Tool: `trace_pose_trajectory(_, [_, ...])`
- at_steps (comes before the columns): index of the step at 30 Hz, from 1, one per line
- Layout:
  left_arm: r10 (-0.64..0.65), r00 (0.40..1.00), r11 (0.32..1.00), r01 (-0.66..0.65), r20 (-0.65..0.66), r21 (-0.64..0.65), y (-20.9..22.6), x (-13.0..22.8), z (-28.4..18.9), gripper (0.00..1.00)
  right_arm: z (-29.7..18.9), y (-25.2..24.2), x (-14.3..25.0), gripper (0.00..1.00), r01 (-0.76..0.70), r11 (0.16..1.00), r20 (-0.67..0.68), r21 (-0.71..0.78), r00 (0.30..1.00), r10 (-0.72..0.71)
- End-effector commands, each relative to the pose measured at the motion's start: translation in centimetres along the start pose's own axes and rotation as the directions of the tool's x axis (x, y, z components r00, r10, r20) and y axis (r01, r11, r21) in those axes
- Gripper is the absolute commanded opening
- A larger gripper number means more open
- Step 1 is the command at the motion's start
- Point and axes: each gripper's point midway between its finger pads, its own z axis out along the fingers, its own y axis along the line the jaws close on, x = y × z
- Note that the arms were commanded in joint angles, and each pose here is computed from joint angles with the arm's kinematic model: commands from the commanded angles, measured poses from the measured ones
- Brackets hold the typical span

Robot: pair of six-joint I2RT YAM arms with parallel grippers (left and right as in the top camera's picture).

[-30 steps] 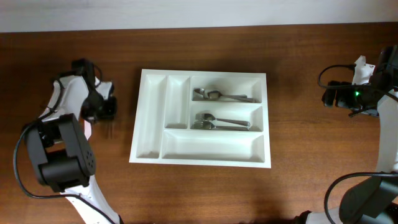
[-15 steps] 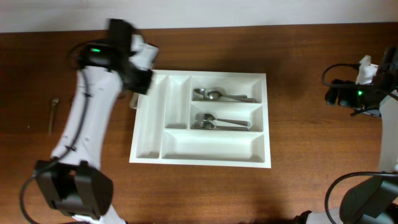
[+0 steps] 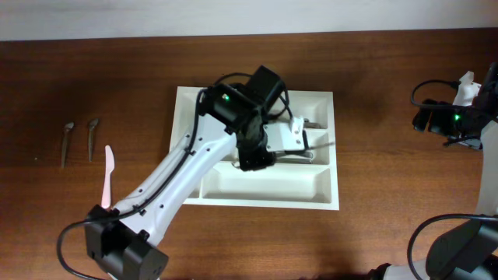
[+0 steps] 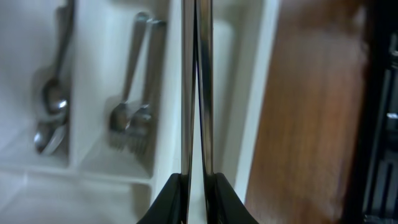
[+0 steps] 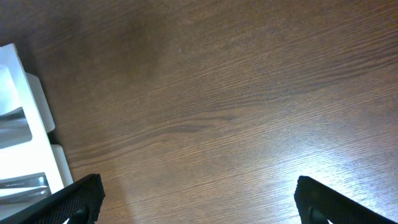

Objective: Pack container
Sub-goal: 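Carry the tongs over the tray and lower them into the bottom compartment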

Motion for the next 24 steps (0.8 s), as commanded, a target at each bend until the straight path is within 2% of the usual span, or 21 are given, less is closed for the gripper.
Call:
trace_pose_trajectory(1, [0.078, 0.997, 0.99, -0.075, -0.014, 0.119, -1.8, 0.8, 2.7, 0.02, -1.0, 0.1, -0.4, 0.99, -0.012, 1.0, 0.035, -0.006, 0.999, 0.012])
trace_pose_trajectory(2, [0.098, 0.995, 0.981, -0.093, -0.017, 0.171, -2.6, 1.4, 4.0, 0.02, -1.0, 0.1, -0.4, 0.99, -0.012, 1.0, 0.035, -0.006, 0.999, 0.013])
trace_pose_trajectory(8, [0.091, 0.993, 0.973, -0.074, -0.069, 0.219, -3.0, 3.3, 7.6, 0.02, -1.0, 0.6, -0.4, 0.99, -0.011, 0.999, 0.036, -0.033, 0.999, 0.012])
trace_pose_trajectory(11, [0.096, 0.987, 0.977, -0.068, -0.132, 0.204, -2.3, 4.9, 10.0, 0.02, -1.0, 0.6, -0.4, 0.99, -0.012, 0.999, 0.036, -0.033, 0.999, 0.013])
trace_pose_trajectory(20, [0.092, 0.966, 0.988, -0.059, -0.24, 0.142, 0.2, 7.2, 12.2, 0.02, -1.0, 0.7, -0.4, 0.99, -0.011, 0.999, 0.037, -0.04, 0.999, 0.012])
trace_pose_trajectory(21, [0.089, 0.965, 0.989, -0.055, -0.245, 0.14, 0.3, 7.4, 12.3, 0.05, -1.0, 0.7, -0.4, 0.99, -0.011, 0.999, 0.037, -0.04, 0.999, 0.012])
trace_pose_trajectory(23, [0.078, 0.965, 0.989, -0.043, -0.25, 0.14, 0.4, 7.5, 12.4, 0.22, -1.0, 0.7, -0.4, 0.99, -0.011, 0.999, 0.037, -0.04, 0.999, 0.012])
trace_pose_trajectory(24, [0.072, 0.965, 0.99, -0.038, -0.252, 0.139, 0.4, 7.5, 12.4, 0.26, -1.0, 0.7, -0.4, 0.99, -0.011, 0.999, 0.038, -0.04, 0.999, 0.012])
